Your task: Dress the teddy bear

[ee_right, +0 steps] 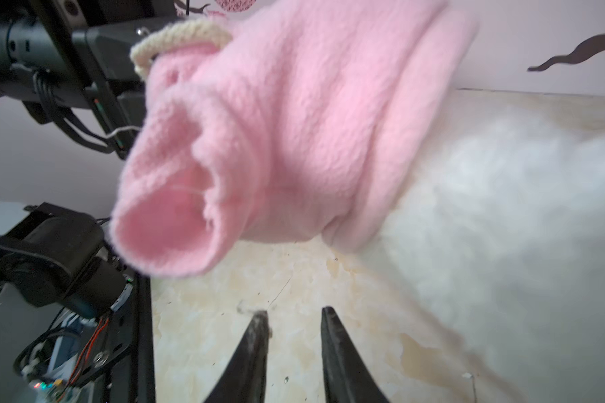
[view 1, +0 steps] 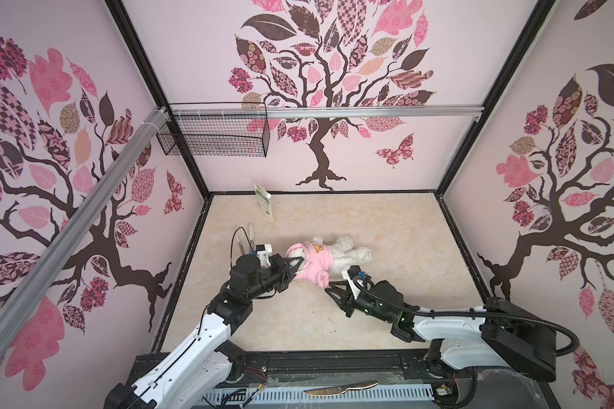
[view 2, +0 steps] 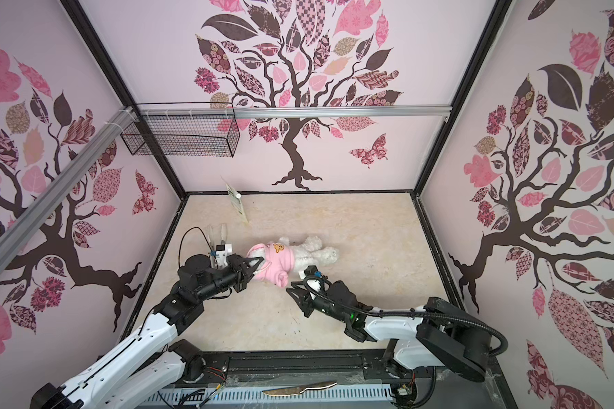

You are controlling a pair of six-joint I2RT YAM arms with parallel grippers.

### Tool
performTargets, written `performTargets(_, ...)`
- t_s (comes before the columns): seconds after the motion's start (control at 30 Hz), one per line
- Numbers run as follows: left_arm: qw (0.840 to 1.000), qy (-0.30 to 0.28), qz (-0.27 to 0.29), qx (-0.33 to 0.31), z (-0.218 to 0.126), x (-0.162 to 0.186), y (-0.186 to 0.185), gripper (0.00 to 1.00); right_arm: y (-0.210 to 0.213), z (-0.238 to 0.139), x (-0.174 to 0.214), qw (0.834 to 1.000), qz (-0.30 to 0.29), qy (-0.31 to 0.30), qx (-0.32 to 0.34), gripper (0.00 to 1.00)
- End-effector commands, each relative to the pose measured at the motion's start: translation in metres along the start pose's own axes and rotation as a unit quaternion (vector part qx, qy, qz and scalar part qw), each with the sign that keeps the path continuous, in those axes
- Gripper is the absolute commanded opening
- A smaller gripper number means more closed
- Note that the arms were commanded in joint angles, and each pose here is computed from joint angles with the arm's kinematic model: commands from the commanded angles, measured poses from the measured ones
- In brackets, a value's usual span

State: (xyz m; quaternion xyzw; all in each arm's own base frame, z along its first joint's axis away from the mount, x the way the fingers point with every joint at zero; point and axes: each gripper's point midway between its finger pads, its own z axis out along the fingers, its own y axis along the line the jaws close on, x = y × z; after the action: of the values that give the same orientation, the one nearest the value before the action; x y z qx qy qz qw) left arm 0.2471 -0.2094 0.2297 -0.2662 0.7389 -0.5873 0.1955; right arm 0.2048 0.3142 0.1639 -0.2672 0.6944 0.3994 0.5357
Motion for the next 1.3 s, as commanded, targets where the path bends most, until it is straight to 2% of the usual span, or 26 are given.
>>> performTargets(0.0, 0.999, 0.016, 0.0, 0.044, -0.001, 0.005, -0.021, 0.0, -0.016, 0.004, -0.036, 0.995, -0.028, -0.078, 0.053, 0.29)
performTargets(0.37, 0.997, 0.046, 0.016, 0.055, 0.005, 0.013, -0.025, 0.0, -0.019, 0.02, -0.046, 0.996, -0.032, -0.079, 0.028, 0.27)
performTargets(0.5, 0.997, 0.051, 0.019, 0.055, 0.006, 0.014, -0.026, 0.0, -0.02, 0.024, -0.051, 0.995, -0.031, -0.086, 0.026, 0.19)
performTargets(0.63, 0.997, 0.048, 0.02, 0.053, 0.006, 0.013, -0.025, 0.0, -0.033, 0.022, -0.048, 0.995, -0.022, -0.082, 0.054, 0.01)
performTargets(0.73, 0.998, 0.033, 0.031, 0.045, 0.004, 0.009, -0.024, 0.0, -0.058, 0.011, -0.04, 0.992, 0.006, -0.068, 0.109, 0.0)
performTargets(0.87, 0.998, 0.015, 0.067, 0.014, -0.001, 0.002, -0.016, 0.0, -0.105, -0.021, -0.021, 0.976, 0.055, -0.047, 0.205, 0.0)
performTargets(1.03, 0.989, 0.025, 0.139, -0.047, -0.008, -0.006, -0.009, 0.0, -0.166, -0.078, -0.002, 0.944, 0.148, -0.045, 0.293, 0.0)
performTargets(1.17, 0.982, 0.027, 0.171, -0.068, -0.009, -0.012, -0.002, 0.0, -0.194, -0.105, 0.006, 0.925, 0.183, -0.044, 0.331, 0.0)
performTargets(1.27, 0.98, 0.043, 0.185, -0.066, -0.004, -0.009, -0.001, 0.0, -0.196, -0.103, 0.008, 0.923, 0.195, -0.036, 0.329, 0.0)
